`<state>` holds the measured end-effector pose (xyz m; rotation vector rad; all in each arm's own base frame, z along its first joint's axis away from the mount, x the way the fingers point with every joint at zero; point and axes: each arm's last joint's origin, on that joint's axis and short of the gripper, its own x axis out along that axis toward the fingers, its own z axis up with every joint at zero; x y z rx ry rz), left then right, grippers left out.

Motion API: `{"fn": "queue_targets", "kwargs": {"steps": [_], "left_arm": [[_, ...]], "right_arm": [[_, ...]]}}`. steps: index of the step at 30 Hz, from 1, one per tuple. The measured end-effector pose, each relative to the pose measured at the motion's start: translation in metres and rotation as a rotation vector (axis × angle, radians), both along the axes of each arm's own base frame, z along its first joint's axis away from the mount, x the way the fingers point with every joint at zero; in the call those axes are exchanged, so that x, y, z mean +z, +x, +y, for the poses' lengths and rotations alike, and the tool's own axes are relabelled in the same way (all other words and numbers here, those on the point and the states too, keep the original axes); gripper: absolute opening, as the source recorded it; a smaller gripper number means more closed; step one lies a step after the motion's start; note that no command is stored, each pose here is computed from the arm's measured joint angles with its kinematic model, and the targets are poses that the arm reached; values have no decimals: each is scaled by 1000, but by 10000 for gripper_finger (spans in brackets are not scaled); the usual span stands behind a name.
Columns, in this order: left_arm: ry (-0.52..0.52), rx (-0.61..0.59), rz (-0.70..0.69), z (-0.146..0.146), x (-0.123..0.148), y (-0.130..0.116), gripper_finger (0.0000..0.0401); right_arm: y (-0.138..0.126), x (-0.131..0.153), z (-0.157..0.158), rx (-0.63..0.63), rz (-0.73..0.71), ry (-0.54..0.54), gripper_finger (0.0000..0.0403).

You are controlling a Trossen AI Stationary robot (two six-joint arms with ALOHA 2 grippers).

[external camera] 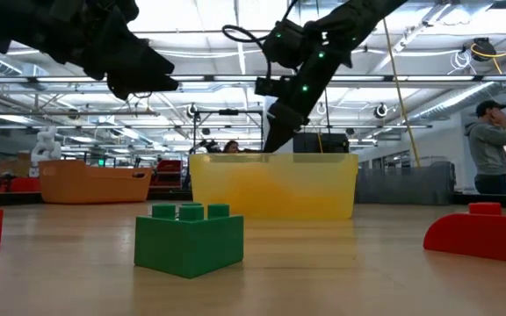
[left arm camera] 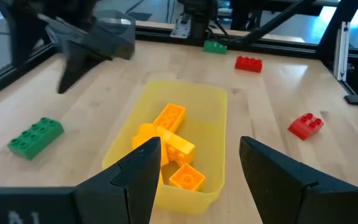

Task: Sort & place blocks by color
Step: Put the top center green 8-stud game piece into the black bin

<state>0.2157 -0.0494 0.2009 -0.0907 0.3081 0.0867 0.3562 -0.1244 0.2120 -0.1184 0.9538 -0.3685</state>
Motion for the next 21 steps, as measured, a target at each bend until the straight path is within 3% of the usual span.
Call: {"fn": "queue_targets", "kwargs": {"steps": [7,21], "left_arm": [[-9,5,25,0,-3,-1,218],[-11,14,30,0,-3,-1,218]], "right_arm": [[-2,-14,-21,-3,11,158,325],[6,-55,-33,2,85,169,318]]}}
